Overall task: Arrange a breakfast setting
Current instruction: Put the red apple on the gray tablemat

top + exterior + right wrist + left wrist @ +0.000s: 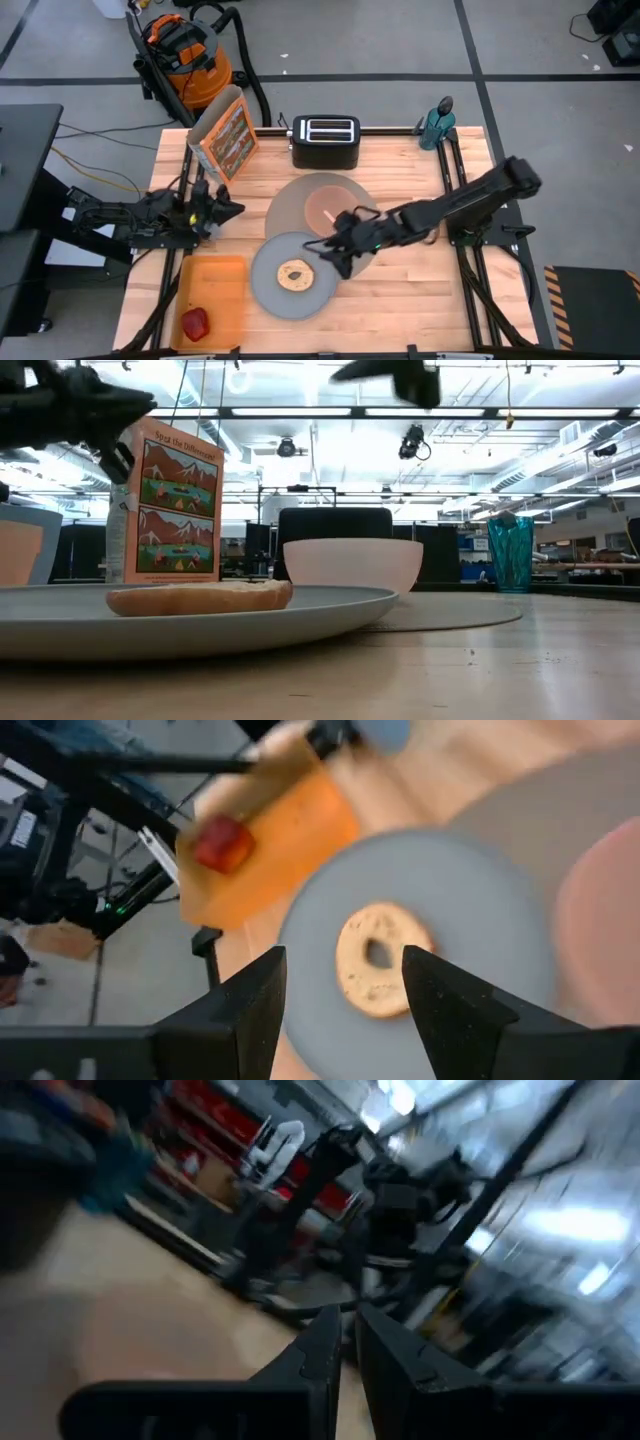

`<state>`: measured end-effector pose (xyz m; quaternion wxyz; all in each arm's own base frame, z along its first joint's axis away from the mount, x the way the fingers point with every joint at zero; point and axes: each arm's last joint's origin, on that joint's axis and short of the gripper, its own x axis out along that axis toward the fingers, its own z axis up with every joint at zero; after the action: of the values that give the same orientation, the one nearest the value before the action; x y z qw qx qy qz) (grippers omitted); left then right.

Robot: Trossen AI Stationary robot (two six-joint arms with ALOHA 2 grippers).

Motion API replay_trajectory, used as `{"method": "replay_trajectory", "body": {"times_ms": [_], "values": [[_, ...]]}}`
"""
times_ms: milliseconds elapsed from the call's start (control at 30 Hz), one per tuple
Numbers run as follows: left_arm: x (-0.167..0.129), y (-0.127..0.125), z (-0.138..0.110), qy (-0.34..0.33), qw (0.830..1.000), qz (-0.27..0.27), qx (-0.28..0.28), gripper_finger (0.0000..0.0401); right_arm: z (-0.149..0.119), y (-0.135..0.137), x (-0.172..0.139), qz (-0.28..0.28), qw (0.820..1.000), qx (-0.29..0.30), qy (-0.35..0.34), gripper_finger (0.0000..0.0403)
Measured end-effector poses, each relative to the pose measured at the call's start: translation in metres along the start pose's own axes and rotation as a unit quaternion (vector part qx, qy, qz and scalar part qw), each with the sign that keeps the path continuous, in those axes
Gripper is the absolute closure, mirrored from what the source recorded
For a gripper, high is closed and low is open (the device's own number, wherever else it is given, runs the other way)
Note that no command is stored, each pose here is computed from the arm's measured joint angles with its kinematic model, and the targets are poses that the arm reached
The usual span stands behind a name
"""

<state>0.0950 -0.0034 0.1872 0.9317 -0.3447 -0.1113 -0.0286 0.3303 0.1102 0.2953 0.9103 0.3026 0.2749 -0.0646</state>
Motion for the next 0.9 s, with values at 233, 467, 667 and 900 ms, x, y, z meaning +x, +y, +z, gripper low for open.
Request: {"method": "replay_trajectory", "body": {"times_ms": [233,467,667,900], "values": [[0.000,0.002,-0.001,0.000,0.997,0.014,-0.072,0.0358,0.028,-0.003,-0.050,-0.025,0.995,-0.031,-0.094,0.0195],[0.007,-0.013,0.009,-0.012,0.993,-0.006,-0.117,0.0364,0.040,-0.009,-0.065,-0.060,0.986,-0.064,-0.142,0.0195],[0.036,-0.051,0.027,0.047,0.996,0.004,-0.080,0.0394,0.043,-0.014,-0.061,-0.073,0.984,-0.078,-0.140,0.0195],[0.078,-0.105,-0.007,0.275,0.953,0.021,-0.126,0.0394,0.039,-0.010,-0.060,-0.069,0.984,-0.088,-0.136,0.0196]]}}
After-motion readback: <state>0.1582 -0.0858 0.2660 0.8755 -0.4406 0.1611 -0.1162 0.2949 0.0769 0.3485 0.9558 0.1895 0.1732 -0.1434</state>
